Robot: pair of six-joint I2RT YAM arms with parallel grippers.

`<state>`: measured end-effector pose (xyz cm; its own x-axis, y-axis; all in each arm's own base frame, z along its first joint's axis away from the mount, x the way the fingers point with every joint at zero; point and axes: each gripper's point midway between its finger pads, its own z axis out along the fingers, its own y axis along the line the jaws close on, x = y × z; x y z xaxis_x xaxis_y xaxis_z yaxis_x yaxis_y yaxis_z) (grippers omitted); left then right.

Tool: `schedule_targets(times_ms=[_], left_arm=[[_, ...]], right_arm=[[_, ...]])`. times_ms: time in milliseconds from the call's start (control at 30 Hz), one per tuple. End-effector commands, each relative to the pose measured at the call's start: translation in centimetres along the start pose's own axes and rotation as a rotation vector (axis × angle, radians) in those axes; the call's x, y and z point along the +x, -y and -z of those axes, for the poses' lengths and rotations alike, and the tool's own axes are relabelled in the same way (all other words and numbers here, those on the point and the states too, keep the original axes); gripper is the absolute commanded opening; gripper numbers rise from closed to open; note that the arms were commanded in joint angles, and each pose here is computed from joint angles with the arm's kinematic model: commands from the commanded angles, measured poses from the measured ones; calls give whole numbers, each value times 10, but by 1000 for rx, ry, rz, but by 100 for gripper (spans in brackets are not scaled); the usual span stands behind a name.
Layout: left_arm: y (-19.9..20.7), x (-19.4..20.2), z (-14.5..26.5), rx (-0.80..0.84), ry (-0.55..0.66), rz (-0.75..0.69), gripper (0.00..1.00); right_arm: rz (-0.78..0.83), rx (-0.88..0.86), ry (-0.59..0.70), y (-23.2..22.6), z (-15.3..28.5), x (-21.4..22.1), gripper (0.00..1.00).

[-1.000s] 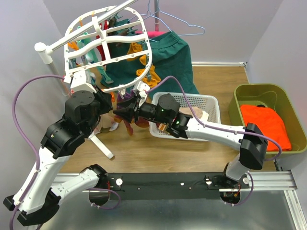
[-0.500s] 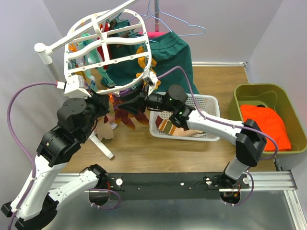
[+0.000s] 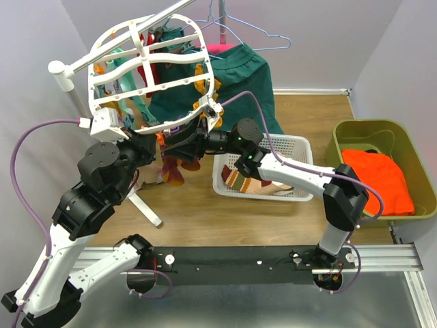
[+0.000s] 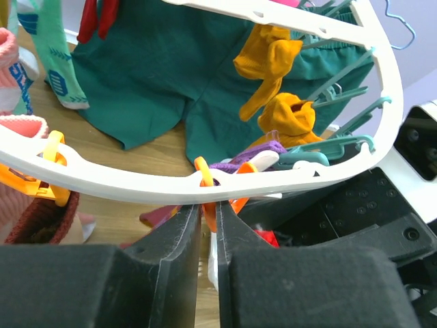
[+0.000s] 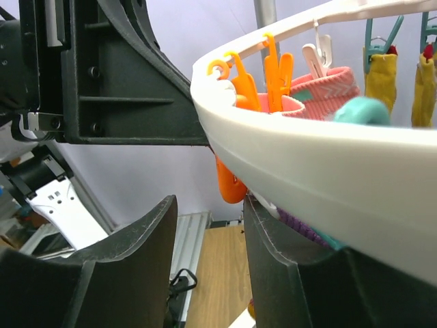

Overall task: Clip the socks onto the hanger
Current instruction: Open the clamp at the hanger.

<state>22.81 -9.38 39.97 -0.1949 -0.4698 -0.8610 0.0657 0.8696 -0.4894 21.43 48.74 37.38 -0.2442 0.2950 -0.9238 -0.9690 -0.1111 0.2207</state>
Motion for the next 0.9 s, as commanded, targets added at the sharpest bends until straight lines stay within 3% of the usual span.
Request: schedule_targets(times_ms=[0, 433, 700, 867], left_arm=[[10, -6, 2, 55, 24, 29, 14], [12, 4, -2, 66, -11, 16, 14], [13, 1, -3, 60, -5, 16, 15], [17, -7, -4, 56, 0, 21, 28]], right_arm=[[-23, -29, 27, 1, -5, -9, 51], [-18, 18, 28, 16, -9, -7, 46], [4, 33, -11, 23, -6, 8, 7], [49, 73, -48, 35, 3, 33, 1]])
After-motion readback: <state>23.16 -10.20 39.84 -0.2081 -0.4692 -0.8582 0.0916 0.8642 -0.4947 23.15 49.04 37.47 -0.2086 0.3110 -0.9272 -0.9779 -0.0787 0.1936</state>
